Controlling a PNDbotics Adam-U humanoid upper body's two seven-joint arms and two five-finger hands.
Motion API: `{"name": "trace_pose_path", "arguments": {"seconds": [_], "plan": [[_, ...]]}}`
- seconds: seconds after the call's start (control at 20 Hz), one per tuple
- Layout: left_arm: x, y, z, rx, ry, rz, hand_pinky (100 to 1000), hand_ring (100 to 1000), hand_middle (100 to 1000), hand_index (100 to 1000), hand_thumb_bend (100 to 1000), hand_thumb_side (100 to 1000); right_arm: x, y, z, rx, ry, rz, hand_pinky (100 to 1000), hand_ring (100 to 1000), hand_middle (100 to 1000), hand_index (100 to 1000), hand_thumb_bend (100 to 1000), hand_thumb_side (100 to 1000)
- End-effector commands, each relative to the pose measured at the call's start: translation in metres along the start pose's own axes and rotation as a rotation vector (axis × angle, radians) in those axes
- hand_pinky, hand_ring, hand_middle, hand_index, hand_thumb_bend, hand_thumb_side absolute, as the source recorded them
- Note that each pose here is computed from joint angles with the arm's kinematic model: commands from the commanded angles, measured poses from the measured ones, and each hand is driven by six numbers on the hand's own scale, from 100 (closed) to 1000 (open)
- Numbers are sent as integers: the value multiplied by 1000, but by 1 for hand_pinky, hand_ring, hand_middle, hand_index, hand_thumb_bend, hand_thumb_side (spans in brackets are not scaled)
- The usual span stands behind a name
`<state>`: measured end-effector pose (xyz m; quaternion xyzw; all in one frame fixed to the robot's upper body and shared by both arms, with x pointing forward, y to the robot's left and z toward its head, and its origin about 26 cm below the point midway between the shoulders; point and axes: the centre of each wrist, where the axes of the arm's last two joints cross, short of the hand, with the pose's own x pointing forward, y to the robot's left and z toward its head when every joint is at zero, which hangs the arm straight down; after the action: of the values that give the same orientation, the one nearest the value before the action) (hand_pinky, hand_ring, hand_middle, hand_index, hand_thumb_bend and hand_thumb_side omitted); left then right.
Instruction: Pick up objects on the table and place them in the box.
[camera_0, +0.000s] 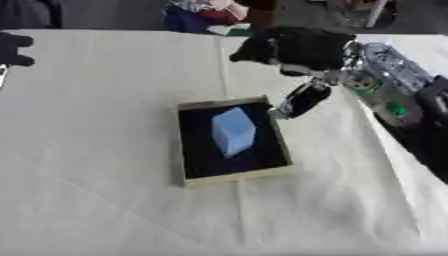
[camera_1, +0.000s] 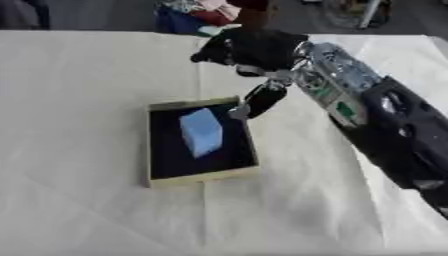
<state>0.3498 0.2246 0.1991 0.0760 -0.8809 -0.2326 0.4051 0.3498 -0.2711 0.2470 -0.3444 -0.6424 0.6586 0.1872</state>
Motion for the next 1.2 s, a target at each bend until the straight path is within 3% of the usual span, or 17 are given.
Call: {"name": "trace_pose_path", "arguments": {"seconds": [0.05, 0.3, 0.7, 1.2], "plan": [[2, 10, 0, 25, -7, -28, 695, 777, 779, 888, 340, 791, -7, -33, 27, -209, 74, -86, 893, 895, 844, 956, 278, 413], [0, 12, 2, 39, 3, -33, 695, 777, 779, 888, 341, 791, -8, -34, 61, -434, 195, -213, 863, 873, 828, 938, 264, 402], [-3, 14, 4, 52, 14, -35, 694, 777, 778, 888, 341, 790, -8, -16, 90, -671, 358, -316, 825, 847, 805, 918, 241, 392], [-5, 14, 6, 63, 21, -35, 693, 778, 778, 888, 341, 790, 0, 7, 104, -819, 450, -414, 800, 828, 792, 906, 241, 405]]}}
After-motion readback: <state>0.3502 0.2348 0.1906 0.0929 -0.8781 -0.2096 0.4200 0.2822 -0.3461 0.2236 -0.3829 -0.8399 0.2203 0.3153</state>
